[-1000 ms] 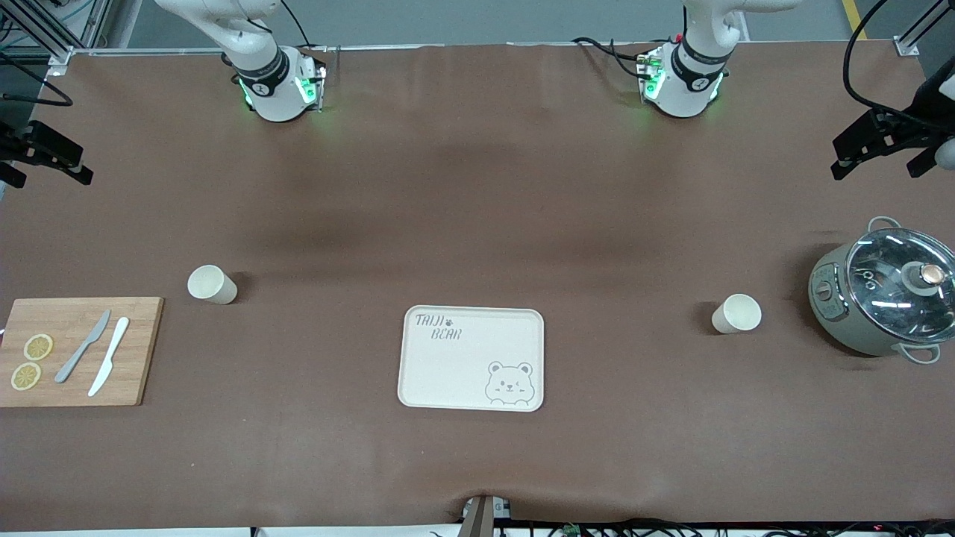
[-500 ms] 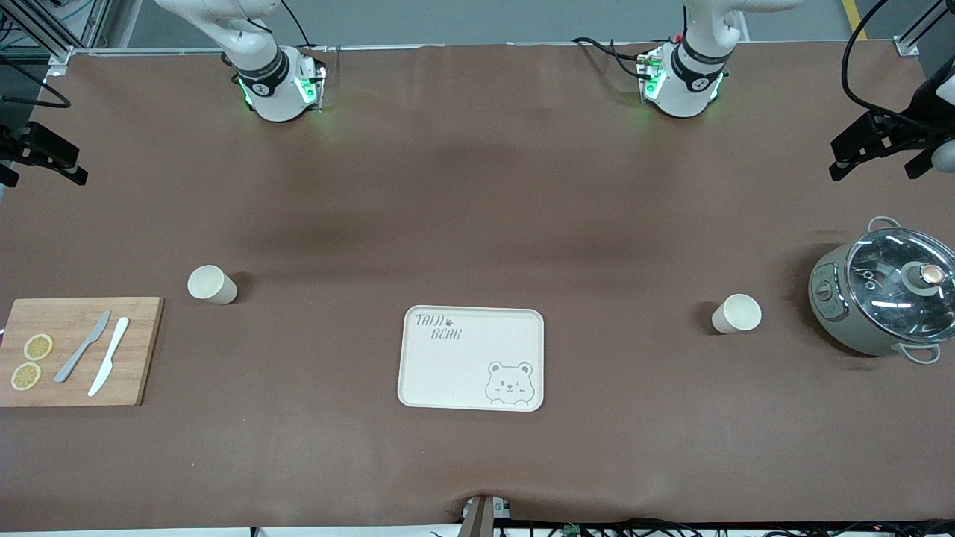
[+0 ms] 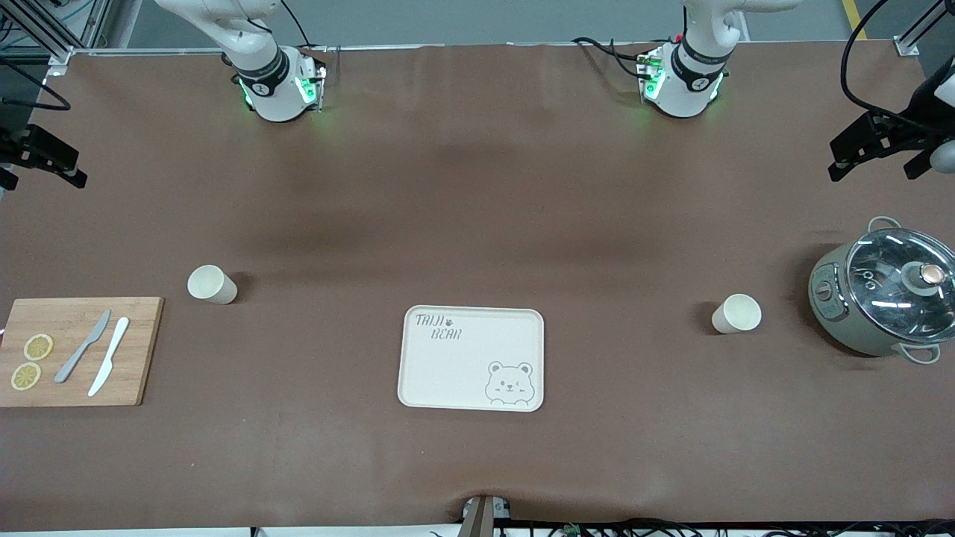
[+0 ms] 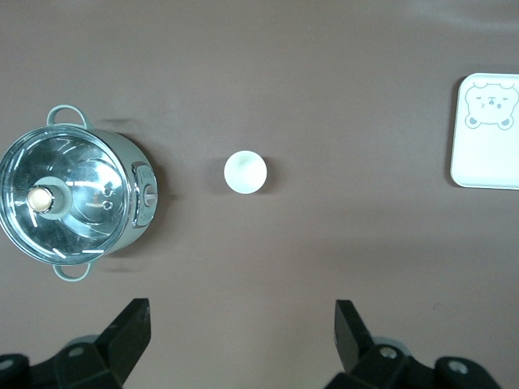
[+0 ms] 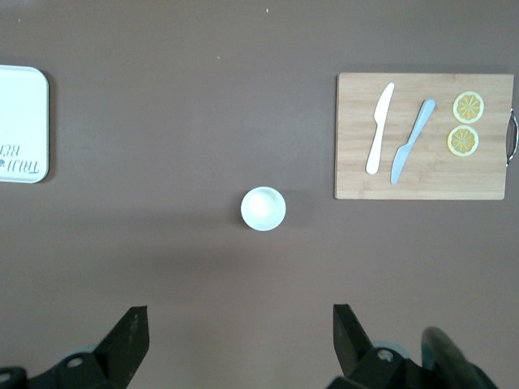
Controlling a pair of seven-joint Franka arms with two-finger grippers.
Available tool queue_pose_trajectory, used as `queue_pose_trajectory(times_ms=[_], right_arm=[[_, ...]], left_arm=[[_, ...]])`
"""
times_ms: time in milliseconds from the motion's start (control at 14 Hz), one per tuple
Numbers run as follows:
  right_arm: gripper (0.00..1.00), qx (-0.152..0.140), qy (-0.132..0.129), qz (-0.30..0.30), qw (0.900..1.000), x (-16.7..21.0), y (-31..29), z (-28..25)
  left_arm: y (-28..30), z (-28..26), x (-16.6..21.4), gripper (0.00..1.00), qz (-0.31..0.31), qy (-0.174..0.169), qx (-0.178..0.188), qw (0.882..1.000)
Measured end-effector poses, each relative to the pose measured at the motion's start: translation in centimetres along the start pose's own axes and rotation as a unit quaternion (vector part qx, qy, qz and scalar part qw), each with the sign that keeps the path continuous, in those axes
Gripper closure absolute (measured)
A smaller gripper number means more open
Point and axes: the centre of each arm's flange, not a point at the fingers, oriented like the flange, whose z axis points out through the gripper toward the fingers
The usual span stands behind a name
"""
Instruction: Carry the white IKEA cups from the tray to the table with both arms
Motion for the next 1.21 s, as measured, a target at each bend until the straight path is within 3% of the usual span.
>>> queue_pose_trajectory(times_ms=[429,857,1214], right_arm=[[0.00,-0.001,0.004,0.008,1.000,2.2,1.2,2.8],[0.00,-0.004,0.020,0.018,1.000,2.4,2.3,2.3],[0.00,0.003,-0.024,0.018,1.000,1.4,2.0,2.8]], left_arm=[[-0.1,0.3,-0.3,0.00,0.000,-0.016,0.001,1.000],[-0.1,0.3,-0.4,0.00,-0.001,-0.019,0.001,1.000],[0.1,0.5,-0.3,0.00,0.001,-0.020,0.001,1.000]])
